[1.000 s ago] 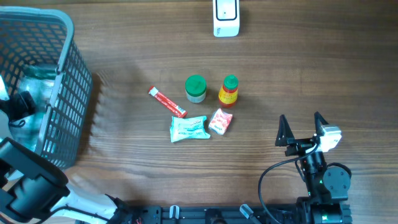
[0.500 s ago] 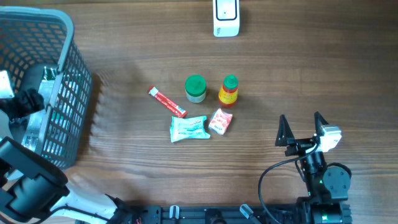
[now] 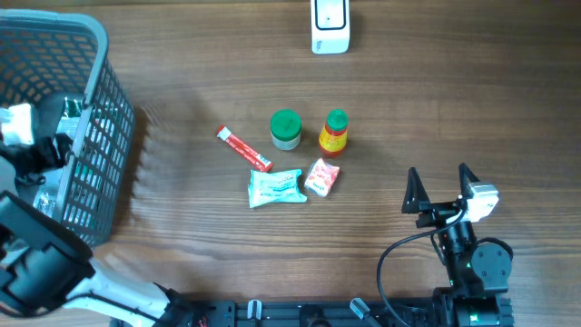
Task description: Scan the item barcode
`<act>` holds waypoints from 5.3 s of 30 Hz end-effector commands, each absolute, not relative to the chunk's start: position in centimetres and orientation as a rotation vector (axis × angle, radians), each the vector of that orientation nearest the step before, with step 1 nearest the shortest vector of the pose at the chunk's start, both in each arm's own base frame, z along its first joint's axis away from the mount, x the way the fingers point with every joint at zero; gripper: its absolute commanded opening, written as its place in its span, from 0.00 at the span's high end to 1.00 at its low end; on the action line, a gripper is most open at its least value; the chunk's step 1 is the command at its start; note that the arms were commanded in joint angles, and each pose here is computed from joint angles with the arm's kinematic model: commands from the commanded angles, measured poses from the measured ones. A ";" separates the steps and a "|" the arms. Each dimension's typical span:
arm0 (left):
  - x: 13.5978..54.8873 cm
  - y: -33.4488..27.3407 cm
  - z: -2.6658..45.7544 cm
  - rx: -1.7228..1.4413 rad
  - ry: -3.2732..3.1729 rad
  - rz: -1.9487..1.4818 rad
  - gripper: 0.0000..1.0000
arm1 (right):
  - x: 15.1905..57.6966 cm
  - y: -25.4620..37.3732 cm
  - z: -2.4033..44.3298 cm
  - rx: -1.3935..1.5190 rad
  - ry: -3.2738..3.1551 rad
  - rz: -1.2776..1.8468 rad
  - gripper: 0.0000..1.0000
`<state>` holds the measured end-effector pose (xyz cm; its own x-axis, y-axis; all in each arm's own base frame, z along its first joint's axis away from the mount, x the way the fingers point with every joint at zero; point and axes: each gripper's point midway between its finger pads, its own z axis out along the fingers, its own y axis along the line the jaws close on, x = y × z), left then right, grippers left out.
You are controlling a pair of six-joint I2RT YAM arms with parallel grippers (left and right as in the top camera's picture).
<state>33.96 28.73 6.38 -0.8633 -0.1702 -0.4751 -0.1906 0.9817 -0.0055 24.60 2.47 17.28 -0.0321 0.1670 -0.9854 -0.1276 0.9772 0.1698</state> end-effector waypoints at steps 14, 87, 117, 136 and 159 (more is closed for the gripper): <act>33.7 24.8 -2.2 -0.099 2.811 -0.157 0.96 | 24.6 2.4 17.4 0.027 1.580 0.220 0.00; 33.6 -18.9 27.7 0.027 2.377 -0.752 0.96 | 24.6 2.4 17.4 0.027 1.579 0.220 0.00; 36.0 -18.5 46.4 0.169 1.572 -0.754 0.96 | 24.6 2.4 17.4 0.027 1.580 0.220 0.00; 28.3 -13.6 56.0 0.386 1.173 -0.317 0.27 | 24.6 2.4 17.4 0.027 1.580 0.220 0.00; 17.7 -9.2 52.6 0.568 1.248 -0.116 0.00 | 24.6 2.4 17.4 0.027 1.580 0.220 0.00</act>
